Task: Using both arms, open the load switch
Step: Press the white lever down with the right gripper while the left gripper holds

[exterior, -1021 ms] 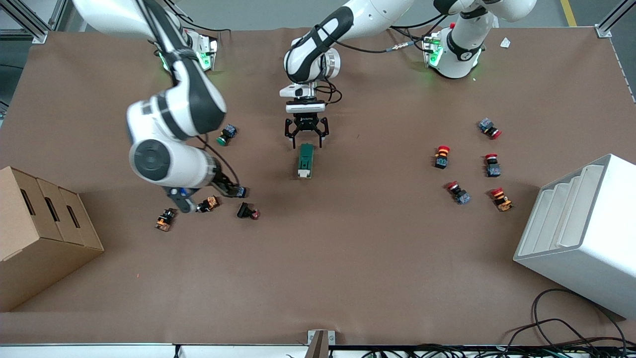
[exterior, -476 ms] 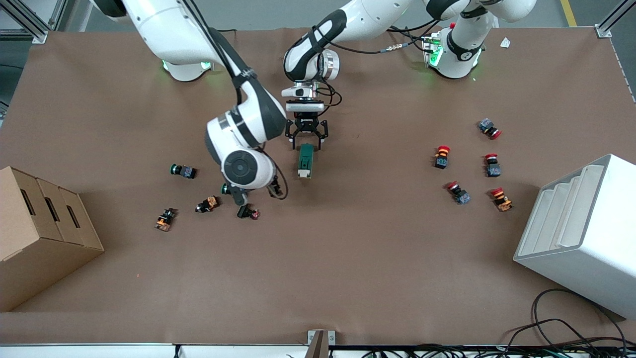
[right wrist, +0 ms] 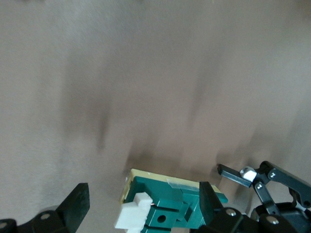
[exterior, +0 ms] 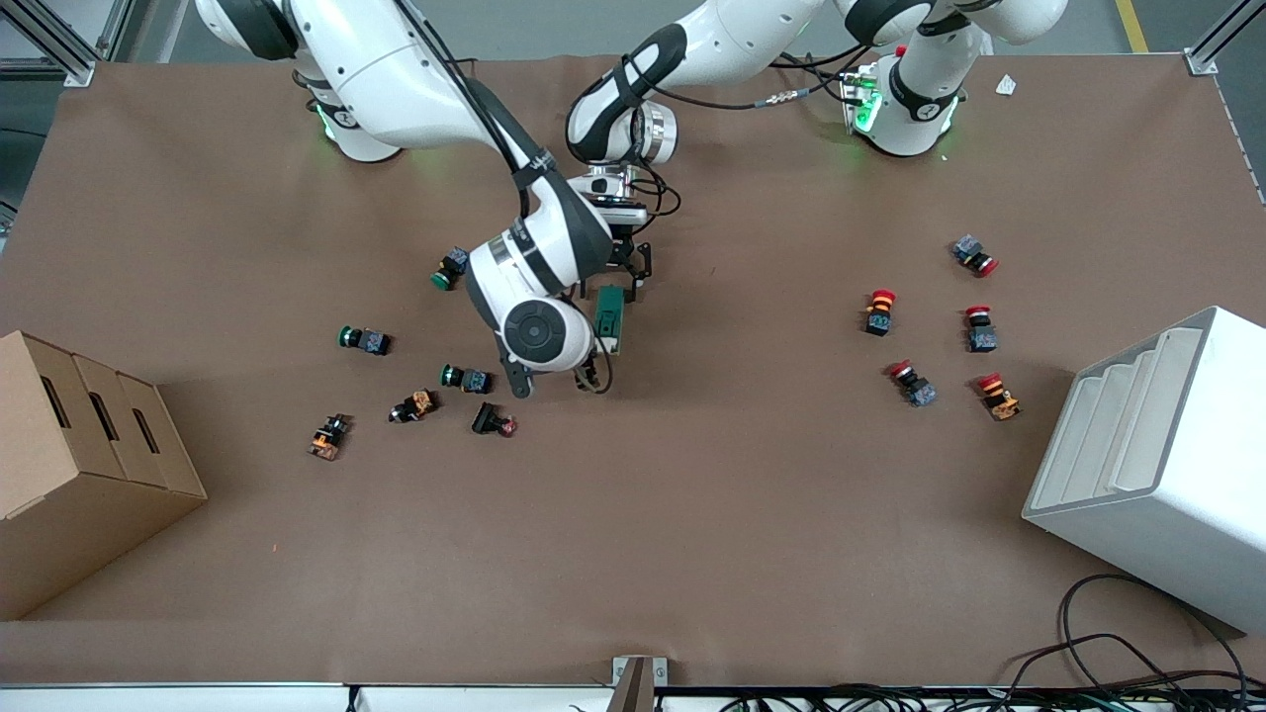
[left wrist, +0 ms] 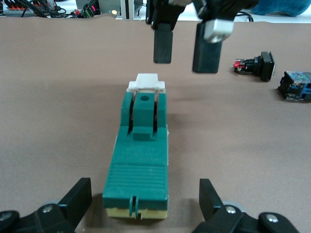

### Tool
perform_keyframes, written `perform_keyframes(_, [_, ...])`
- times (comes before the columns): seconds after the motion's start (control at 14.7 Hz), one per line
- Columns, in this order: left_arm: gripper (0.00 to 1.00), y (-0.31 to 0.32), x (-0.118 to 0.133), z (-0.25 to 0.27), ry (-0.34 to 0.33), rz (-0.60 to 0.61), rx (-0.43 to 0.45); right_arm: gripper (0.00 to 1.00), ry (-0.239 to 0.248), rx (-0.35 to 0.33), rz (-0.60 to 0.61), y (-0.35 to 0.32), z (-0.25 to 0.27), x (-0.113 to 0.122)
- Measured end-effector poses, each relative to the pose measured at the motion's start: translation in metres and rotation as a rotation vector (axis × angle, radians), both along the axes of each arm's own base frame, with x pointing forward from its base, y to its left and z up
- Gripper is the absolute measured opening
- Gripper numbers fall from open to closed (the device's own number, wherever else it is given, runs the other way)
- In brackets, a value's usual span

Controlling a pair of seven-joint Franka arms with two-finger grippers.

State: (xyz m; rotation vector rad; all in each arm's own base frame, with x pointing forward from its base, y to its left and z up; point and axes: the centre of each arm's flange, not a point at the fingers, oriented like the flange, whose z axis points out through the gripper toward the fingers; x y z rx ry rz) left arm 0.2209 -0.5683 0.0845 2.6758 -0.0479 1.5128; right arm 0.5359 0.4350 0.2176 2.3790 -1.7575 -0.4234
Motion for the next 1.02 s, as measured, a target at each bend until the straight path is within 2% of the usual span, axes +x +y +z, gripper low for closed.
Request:
perform_keyframes(0.61, [0.99, 0.004, -0.015, -0.006, -0.038, 0.006, -0.004, 1.0, 0.027, -0.021, -0.01, 0.037, -0.011, -0.031])
perform_keyframes(0.82, [0.99, 0.004, -0.015, -0.006, -0.04, 0.005, -0.003, 1.0, 0.058, -0.036, 0.002, 0.038, -0.002, -0.032])
perform_keyframes(1.02, [0.99, 0.004, -0.015, -0.006, -0.04, 0.005, -0.003, 1.0, 0.109, -0.06, 0.023, 0.039, 0.009, -0.037])
